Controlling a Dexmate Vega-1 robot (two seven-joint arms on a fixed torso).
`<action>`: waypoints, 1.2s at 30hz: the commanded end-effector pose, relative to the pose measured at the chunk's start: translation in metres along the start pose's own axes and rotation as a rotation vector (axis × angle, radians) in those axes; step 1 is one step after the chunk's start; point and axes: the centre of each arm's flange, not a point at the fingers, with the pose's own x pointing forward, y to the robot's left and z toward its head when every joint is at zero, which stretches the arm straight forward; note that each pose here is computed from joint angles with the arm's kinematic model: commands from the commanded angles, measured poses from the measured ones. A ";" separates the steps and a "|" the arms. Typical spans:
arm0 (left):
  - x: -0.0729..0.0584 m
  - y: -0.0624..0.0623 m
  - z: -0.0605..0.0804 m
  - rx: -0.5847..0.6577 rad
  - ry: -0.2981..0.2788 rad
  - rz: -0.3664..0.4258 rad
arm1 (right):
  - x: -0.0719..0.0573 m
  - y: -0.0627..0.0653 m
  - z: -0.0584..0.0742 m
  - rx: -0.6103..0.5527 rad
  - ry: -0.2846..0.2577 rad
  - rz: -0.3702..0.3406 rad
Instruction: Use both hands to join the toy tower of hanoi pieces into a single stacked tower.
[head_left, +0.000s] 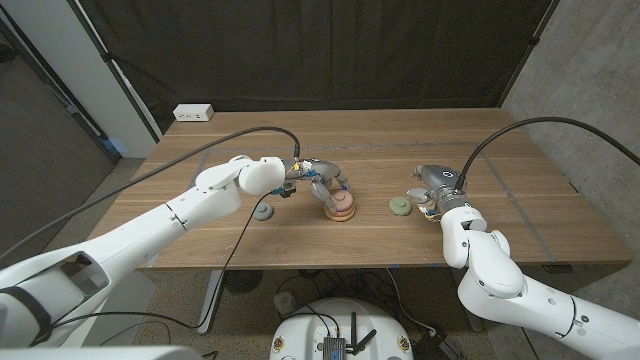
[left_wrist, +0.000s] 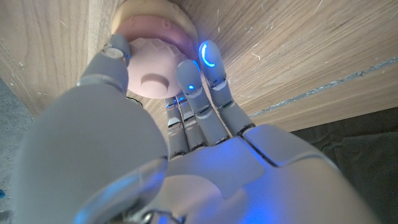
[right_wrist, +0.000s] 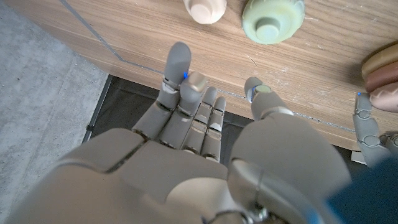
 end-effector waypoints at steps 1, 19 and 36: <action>0.002 -0.005 -0.001 -0.008 0.007 -0.007 | 0.001 0.001 -0.001 0.005 0.003 -0.002; 0.000 0.003 -0.002 0.025 0.018 -0.008 | 0.003 -0.002 -0.002 0.007 0.000 -0.009; 0.000 0.009 0.001 0.068 0.002 -0.069 | 0.001 0.000 -0.002 0.012 0.006 -0.010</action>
